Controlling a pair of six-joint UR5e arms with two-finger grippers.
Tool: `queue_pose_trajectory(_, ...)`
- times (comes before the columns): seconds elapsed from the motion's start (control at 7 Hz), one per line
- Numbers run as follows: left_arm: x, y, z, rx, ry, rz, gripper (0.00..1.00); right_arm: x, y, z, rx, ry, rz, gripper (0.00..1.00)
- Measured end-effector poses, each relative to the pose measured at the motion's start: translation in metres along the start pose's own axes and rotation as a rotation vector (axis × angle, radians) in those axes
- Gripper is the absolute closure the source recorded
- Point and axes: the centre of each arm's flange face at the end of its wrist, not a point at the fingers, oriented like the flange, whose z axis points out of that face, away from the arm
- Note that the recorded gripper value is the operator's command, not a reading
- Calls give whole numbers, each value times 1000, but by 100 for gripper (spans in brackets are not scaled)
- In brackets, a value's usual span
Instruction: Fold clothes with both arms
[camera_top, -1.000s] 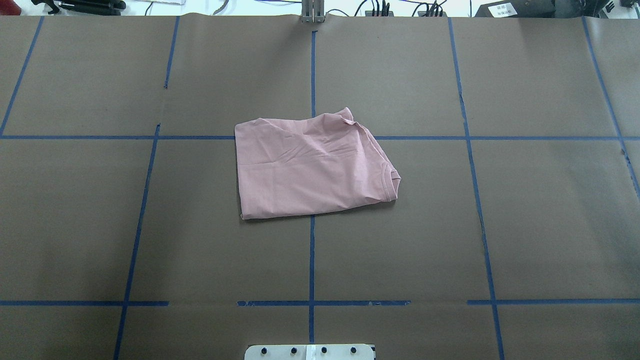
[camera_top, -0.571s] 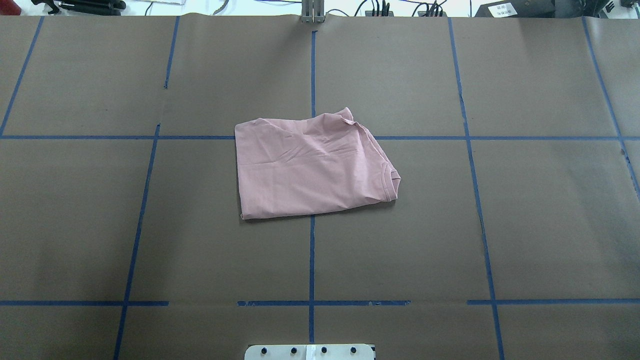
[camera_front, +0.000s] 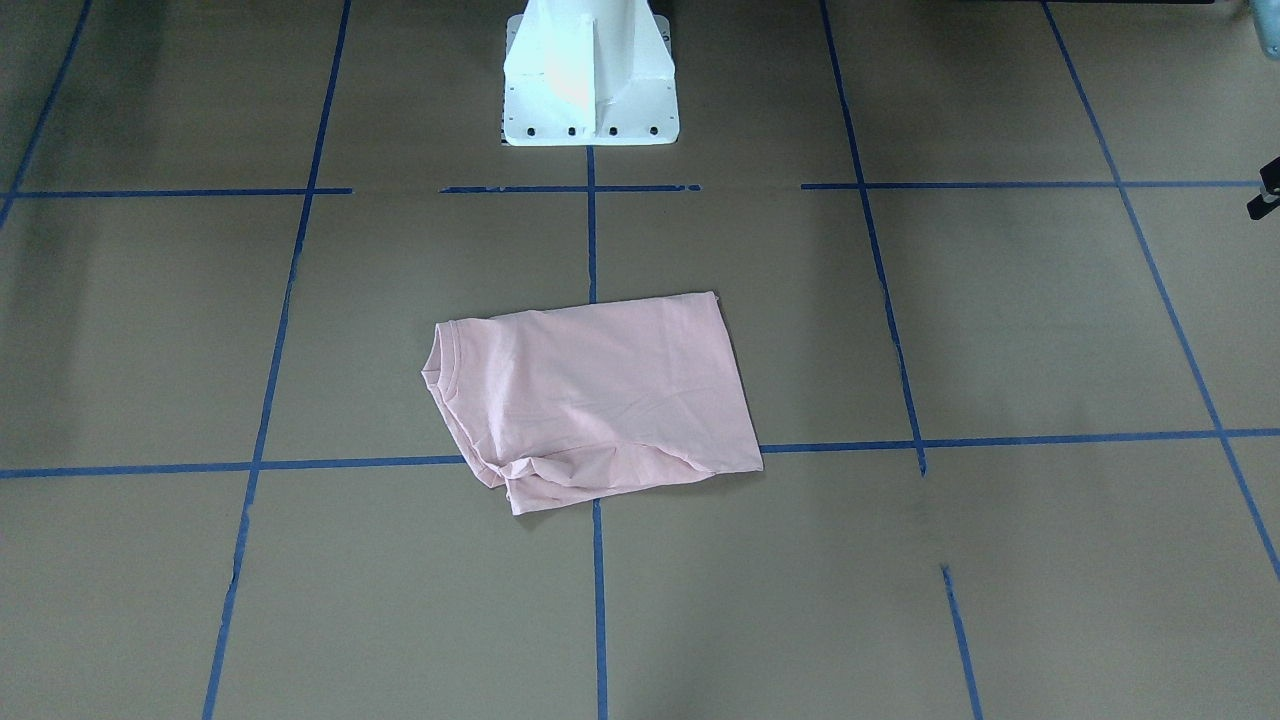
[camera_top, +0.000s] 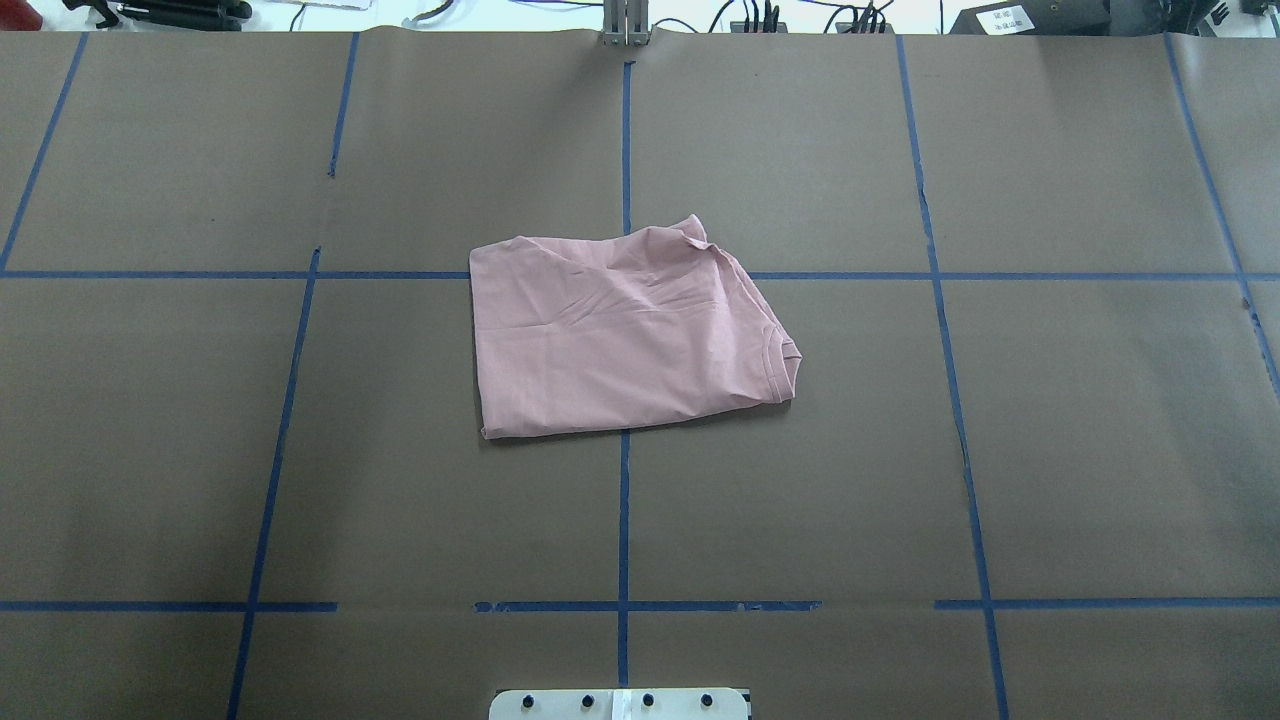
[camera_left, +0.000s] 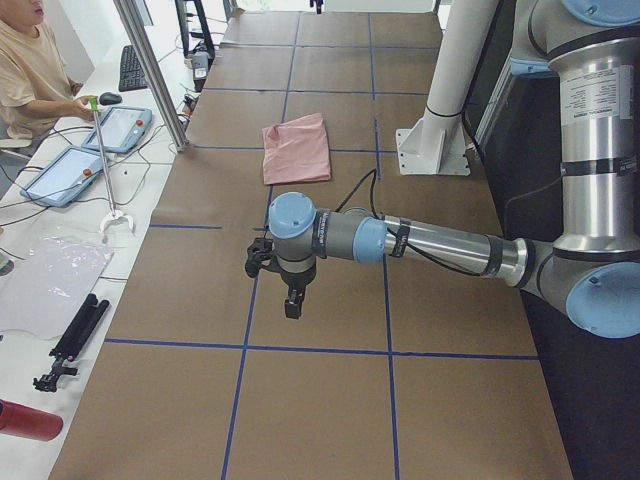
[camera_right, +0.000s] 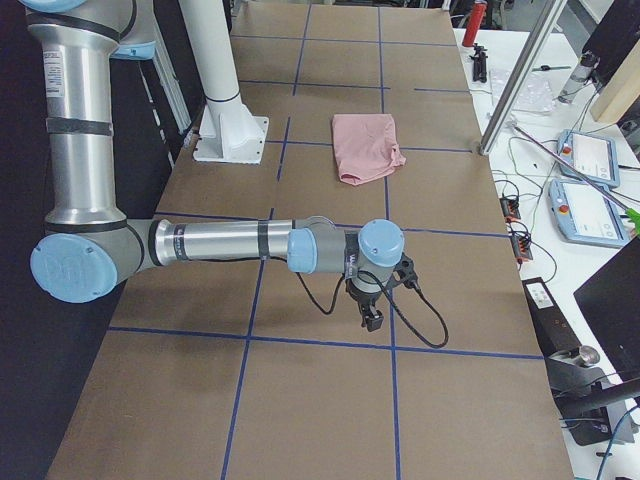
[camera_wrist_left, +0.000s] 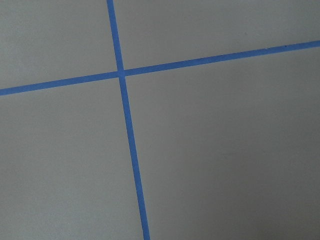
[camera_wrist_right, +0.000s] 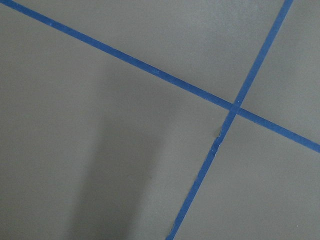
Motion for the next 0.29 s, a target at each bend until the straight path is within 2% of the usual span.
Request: queue_pose_trajectory(0.29, 2, -1, 0, 2, 0, 9, 0, -1, -3, -2, 4, 1, -5, 0)
